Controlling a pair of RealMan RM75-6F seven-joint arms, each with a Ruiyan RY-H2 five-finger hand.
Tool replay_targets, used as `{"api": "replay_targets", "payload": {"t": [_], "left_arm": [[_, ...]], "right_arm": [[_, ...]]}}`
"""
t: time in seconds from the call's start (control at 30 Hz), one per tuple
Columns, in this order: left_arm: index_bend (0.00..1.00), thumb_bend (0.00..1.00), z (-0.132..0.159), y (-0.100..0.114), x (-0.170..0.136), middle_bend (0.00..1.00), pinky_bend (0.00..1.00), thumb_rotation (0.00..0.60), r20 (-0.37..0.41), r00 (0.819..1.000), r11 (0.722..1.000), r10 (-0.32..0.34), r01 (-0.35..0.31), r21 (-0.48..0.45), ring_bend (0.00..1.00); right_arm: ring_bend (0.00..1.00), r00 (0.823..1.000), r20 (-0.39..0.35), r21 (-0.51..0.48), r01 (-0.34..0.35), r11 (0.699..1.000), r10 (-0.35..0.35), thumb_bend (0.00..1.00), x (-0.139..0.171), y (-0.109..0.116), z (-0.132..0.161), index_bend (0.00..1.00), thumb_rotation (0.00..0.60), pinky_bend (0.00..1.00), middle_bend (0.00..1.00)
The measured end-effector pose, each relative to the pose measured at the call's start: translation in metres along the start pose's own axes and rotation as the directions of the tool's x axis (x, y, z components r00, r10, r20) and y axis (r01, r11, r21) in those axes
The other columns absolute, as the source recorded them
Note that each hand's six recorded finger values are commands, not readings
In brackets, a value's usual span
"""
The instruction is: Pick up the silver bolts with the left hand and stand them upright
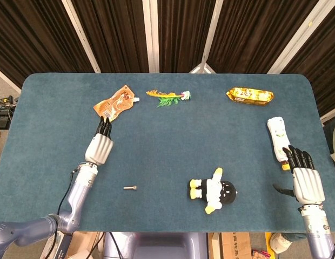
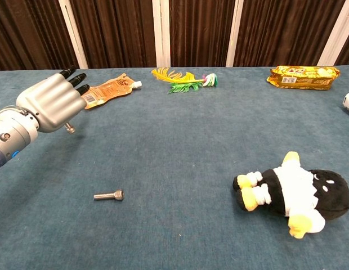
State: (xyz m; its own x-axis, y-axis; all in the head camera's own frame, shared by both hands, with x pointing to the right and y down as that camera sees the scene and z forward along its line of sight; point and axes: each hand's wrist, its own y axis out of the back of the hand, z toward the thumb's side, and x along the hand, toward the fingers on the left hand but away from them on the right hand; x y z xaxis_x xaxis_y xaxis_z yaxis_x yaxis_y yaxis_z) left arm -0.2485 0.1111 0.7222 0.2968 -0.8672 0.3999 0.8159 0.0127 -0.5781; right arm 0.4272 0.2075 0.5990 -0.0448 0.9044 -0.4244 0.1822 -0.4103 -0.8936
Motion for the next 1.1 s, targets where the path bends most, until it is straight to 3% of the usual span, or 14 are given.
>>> {"api": "replay_targets", "payload": {"t": [0.43, 0.77, 1.1], "left_arm": [[0.52, 0.52, 0.008, -0.005, -0.002, 0.1, 0.0, 0.6, 0.016, 1.0, 1.0, -0.016, 0.015, 0.012, 0.0], [0.44, 0.49, 0.012, -0.003, -0.003, 0.08, 0.0, 0.6, 0.025, 1.0, 1.0, -0.013, 0.013, 0.023, 0.0], [0.38, 0.45, 0.007, 0.016, -0.007, 0.07, 0.0, 0.6, 0.019, 0.999, 0.999, 0.031, -0.031, -0.012, 0.0]], "right_arm": [[0.02, 1.0, 0.006, 0.0, 0.001, 1.0, -0.001, 0.05, -0.001, 0.001, -0.002, 0.09, 0.6, 0.0, 0.07], [0.02, 1.0, 0.011, 0.0, 0.005, 1.0, -0.005, 0.05, 0.0, 0.002, -0.003, 0.09, 0.6, 0.0, 0.07], [0.02, 1.0, 0.017, 0.0, 0.006, 1.0, -0.006, 0.05, 0.0, 0.002, -0.003, 0.1, 0.6, 0.0, 0.07]]}}
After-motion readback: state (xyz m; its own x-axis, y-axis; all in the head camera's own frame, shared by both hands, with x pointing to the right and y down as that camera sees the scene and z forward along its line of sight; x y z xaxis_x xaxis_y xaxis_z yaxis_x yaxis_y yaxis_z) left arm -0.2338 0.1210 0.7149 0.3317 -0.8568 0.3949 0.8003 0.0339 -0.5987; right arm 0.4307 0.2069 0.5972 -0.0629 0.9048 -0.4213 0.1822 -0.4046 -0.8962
